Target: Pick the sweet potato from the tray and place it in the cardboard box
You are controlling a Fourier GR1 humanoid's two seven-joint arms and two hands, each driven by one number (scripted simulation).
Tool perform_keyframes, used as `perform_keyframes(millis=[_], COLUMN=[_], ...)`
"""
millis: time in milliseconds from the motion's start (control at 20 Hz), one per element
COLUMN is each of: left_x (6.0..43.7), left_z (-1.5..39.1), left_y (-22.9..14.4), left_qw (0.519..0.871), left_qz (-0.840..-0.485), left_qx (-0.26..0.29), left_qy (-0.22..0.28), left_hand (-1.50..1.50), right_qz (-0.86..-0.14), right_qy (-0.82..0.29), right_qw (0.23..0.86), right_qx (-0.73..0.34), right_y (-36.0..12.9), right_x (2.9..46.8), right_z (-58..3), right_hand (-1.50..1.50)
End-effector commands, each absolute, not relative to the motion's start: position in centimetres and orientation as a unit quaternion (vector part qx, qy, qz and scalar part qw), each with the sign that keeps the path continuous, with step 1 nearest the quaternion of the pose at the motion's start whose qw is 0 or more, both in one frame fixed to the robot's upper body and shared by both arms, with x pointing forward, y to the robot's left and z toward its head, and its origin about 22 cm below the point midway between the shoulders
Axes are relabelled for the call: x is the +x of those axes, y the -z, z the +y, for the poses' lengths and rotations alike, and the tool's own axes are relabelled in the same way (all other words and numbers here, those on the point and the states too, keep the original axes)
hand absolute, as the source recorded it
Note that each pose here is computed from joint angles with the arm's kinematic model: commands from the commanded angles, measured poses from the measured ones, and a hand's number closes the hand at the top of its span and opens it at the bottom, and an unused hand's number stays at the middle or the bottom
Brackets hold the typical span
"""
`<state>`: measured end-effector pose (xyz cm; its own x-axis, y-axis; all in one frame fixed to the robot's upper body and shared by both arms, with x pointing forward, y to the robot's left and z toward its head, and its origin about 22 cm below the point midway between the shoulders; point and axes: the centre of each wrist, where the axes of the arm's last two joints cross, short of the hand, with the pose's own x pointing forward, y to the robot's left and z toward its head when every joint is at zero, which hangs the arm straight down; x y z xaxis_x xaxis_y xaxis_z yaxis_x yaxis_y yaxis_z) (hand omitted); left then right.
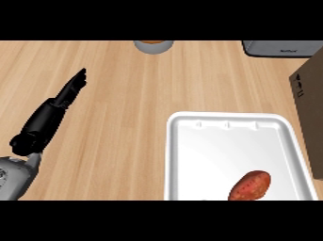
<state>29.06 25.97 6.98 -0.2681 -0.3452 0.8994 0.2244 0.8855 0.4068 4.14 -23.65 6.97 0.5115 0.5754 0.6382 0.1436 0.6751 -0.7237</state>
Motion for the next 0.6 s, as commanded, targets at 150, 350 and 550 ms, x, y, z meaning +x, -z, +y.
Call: perform_keyframes(millis=[150, 350, 550], left_x=[28.2, 29.4, 30.2], left_z=[26.5, 26.8, 26.9], left_y=[-6.6, -6.7, -6.1], left_qw=[0.604, 0.609, 0.610], left_qz=[-0.761, -0.758, -0.758], left_qx=[0.038, 0.039, 0.050], left_qy=[0.231, 0.232, 0.227], left_hand=[0.00, 0.00, 0.00], right_qz=[-0.444, -0.440, -0.430], right_qy=[-0.169, -0.163, -0.190], right_qw=[0.761, 0.758, 0.762], right_qx=[-0.442, -0.454, -0.445], right_y=[-8.3, -7.4, -8.4], right_x=[6.9, 10.1, 9.5], right_z=[-20.8, -19.2, -19.1], right_hand=[-1.50, -1.50, -1.50])
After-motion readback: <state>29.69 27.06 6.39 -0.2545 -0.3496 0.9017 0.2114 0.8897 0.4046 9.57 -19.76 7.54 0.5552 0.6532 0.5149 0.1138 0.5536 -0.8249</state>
